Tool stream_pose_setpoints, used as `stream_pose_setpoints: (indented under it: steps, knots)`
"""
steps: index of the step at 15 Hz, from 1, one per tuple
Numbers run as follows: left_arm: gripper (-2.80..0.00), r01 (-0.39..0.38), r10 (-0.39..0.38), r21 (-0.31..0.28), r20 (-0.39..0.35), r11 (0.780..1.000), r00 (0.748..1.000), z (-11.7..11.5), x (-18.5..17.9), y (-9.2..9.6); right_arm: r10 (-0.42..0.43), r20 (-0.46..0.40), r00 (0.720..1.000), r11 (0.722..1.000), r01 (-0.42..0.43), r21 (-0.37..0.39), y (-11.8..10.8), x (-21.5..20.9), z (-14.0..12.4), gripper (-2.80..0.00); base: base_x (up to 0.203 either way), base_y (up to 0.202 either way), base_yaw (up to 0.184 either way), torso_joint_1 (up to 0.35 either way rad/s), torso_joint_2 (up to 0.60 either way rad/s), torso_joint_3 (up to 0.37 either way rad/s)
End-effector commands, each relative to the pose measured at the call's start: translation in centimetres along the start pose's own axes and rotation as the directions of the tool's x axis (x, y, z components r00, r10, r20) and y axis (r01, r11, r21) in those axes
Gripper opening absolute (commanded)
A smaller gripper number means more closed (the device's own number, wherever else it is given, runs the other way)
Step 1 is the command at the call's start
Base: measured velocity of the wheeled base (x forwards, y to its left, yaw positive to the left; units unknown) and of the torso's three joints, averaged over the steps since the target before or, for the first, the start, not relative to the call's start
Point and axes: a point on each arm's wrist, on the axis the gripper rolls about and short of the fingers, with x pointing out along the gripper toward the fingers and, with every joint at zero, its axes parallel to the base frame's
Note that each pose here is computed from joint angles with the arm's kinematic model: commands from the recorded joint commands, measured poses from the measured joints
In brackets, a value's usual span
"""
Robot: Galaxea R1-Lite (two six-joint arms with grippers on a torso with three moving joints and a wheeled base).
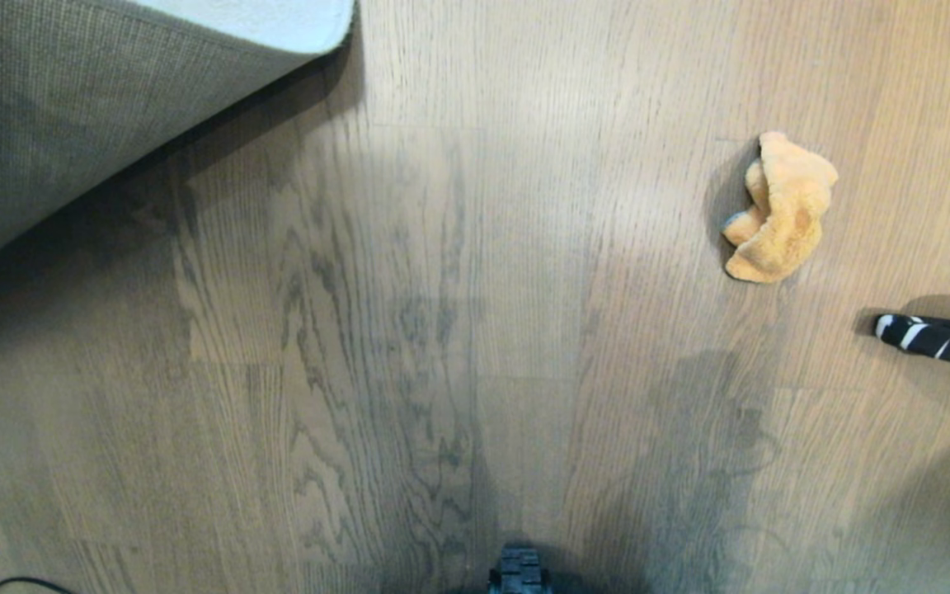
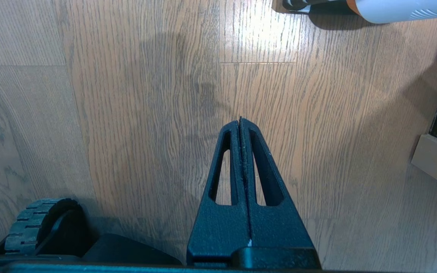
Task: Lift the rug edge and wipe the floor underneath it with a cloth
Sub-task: Pick up the rag
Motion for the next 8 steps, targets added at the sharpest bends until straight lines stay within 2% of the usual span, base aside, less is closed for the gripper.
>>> stream_pose_setpoints:
  steps: [1, 8]
  knots:
    - [-2.8, 0.007, -0.007, 0.004, 0.002, 1.0, 1.0, 0.06, 0.03, -0.24, 0.0, 0.0, 1.0, 1.0, 0.0, 0.0, 0.0, 0.01, 0.01, -2.8, 0.0, 0.0, 0.0, 0.0, 0.0, 0.0]
    - [-2.8, 0.01, -0.01, 0.006, 0.002, 1.0, 1.0, 0.03, 0.04, -0.35, 0.0, 0.0, 1.0, 1.0, 0.0, 0.0, 0.0, 0.01, 0.01, -2.8, 0.0, 0.0, 0.0, 0.0, 0.0, 0.0]
